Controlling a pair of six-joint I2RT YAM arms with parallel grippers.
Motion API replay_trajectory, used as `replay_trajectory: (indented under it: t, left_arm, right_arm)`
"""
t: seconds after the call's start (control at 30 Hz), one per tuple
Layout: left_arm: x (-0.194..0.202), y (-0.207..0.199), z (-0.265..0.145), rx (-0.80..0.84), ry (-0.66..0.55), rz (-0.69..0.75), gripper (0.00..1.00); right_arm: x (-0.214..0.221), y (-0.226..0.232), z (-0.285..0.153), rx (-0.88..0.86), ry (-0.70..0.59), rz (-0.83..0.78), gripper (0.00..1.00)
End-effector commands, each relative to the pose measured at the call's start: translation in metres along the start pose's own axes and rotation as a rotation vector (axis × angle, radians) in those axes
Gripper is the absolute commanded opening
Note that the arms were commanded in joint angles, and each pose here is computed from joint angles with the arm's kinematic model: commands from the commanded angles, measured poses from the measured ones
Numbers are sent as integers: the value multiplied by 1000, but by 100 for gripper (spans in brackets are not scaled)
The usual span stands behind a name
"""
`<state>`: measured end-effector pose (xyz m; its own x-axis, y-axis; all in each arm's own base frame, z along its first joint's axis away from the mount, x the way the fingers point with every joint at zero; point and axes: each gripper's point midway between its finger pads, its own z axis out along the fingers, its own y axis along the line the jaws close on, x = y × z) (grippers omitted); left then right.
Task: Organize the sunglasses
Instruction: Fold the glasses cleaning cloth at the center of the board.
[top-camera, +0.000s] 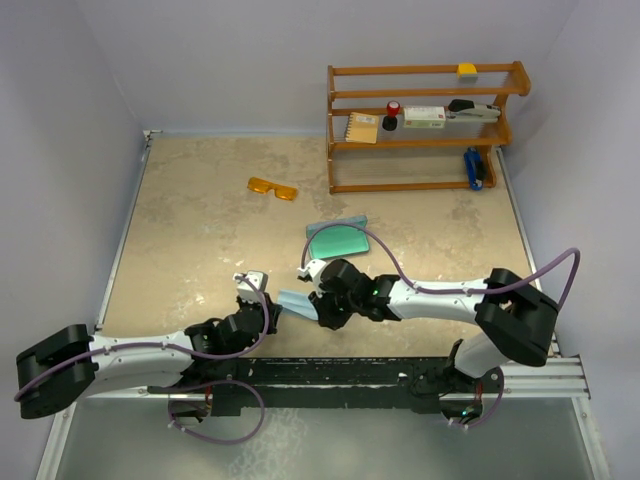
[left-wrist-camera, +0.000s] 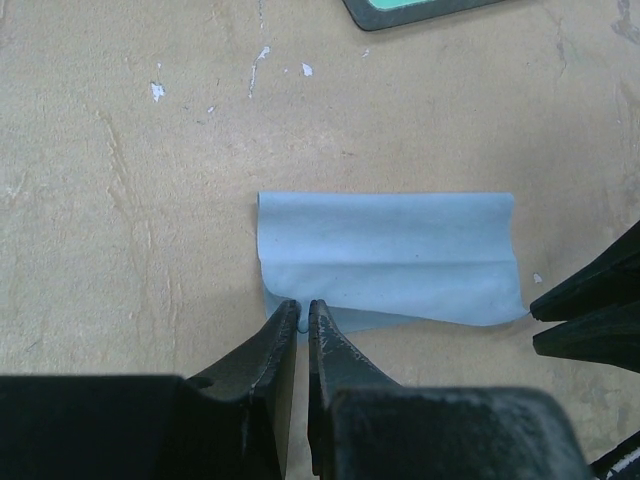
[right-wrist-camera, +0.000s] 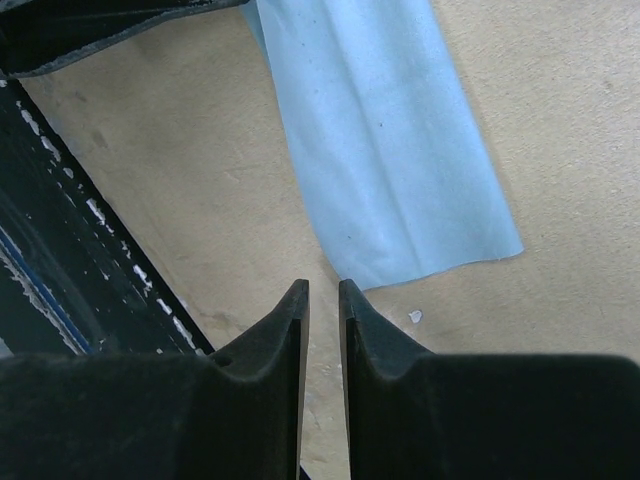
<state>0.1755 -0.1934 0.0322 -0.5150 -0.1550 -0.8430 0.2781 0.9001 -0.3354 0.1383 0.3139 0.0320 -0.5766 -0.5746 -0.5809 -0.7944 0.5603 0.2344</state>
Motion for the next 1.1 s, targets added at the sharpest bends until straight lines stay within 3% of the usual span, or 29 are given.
replay_trajectory:
  t: [0.0, 0.77, 1.07]
  left_arm:
    - [-18, -14, 0, 18, -46, -37, 6]
    - [-25, -20, -4, 16, -41, -18, 5]
    - [-34, -16, -16, -37, -20, -97, 6]
  right_arm:
    - [-11, 2, -7, 2, -45, 2, 20]
    - [-14, -3, -10, 34, -70, 11, 18]
    - [-13, -6, -11, 52, -95, 58, 18]
